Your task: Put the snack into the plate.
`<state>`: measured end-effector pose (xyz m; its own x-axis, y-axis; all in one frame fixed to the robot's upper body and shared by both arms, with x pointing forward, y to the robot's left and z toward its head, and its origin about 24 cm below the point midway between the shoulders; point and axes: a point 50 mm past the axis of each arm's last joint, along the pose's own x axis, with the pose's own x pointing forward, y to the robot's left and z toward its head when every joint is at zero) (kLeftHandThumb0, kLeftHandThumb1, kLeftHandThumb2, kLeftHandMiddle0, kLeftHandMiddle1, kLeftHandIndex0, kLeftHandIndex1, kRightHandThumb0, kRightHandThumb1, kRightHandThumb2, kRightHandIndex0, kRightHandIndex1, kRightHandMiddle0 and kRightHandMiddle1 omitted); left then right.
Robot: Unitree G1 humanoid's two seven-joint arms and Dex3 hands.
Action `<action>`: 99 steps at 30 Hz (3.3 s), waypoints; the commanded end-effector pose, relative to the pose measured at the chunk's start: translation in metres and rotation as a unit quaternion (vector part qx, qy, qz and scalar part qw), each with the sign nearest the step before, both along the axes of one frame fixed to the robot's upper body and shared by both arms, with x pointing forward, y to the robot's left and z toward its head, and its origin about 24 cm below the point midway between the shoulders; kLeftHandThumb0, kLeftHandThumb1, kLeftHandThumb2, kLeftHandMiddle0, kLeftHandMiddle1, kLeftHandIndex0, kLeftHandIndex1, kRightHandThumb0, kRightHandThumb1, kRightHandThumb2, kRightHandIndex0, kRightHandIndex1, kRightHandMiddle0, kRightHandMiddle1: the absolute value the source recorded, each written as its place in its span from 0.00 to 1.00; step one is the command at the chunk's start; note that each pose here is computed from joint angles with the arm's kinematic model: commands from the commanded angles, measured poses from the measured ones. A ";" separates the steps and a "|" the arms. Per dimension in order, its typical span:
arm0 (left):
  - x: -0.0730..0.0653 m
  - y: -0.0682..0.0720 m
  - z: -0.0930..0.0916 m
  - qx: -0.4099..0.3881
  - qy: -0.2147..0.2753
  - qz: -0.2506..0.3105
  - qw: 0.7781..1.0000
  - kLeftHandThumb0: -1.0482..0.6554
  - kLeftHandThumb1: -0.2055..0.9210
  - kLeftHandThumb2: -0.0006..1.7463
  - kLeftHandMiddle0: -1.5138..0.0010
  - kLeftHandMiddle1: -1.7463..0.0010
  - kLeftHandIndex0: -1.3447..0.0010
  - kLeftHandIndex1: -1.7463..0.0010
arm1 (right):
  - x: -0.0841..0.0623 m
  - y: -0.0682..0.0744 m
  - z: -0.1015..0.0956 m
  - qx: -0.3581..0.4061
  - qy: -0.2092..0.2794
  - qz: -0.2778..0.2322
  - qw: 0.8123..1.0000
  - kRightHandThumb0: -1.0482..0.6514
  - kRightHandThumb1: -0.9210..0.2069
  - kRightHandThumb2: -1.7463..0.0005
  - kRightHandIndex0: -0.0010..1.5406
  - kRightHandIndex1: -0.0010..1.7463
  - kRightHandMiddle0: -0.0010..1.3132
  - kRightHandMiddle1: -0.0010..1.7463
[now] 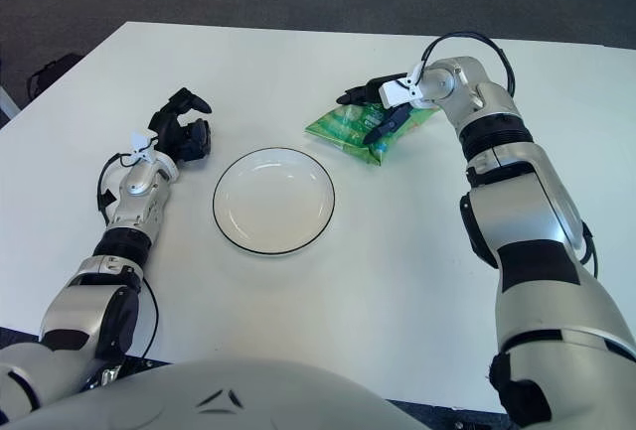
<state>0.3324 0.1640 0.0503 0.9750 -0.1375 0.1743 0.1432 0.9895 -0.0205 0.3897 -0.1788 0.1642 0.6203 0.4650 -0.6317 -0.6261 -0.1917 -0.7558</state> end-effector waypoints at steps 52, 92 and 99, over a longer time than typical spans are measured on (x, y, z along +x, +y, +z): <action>-0.036 0.005 -0.052 -0.012 0.085 -0.009 0.996 0.35 0.55 0.69 0.21 0.00 0.60 0.00 | -0.004 -0.020 -0.033 0.097 0.173 -0.114 0.973 0.07 0.00 0.76 0.00 0.00 0.00 0.00; -0.035 0.013 -0.053 -0.004 0.094 -0.010 0.996 0.35 0.56 0.68 0.21 0.00 0.61 0.00 | -0.012 -0.036 0.016 0.116 0.064 -0.014 0.991 0.00 0.01 0.91 0.00 0.00 0.00 0.00; -0.035 0.014 -0.054 -0.001 0.097 -0.009 0.995 0.35 0.54 0.69 0.21 0.00 0.60 0.00 | -0.012 -0.043 0.025 0.107 0.012 -0.030 0.994 0.01 0.05 0.92 0.00 0.00 0.00 0.00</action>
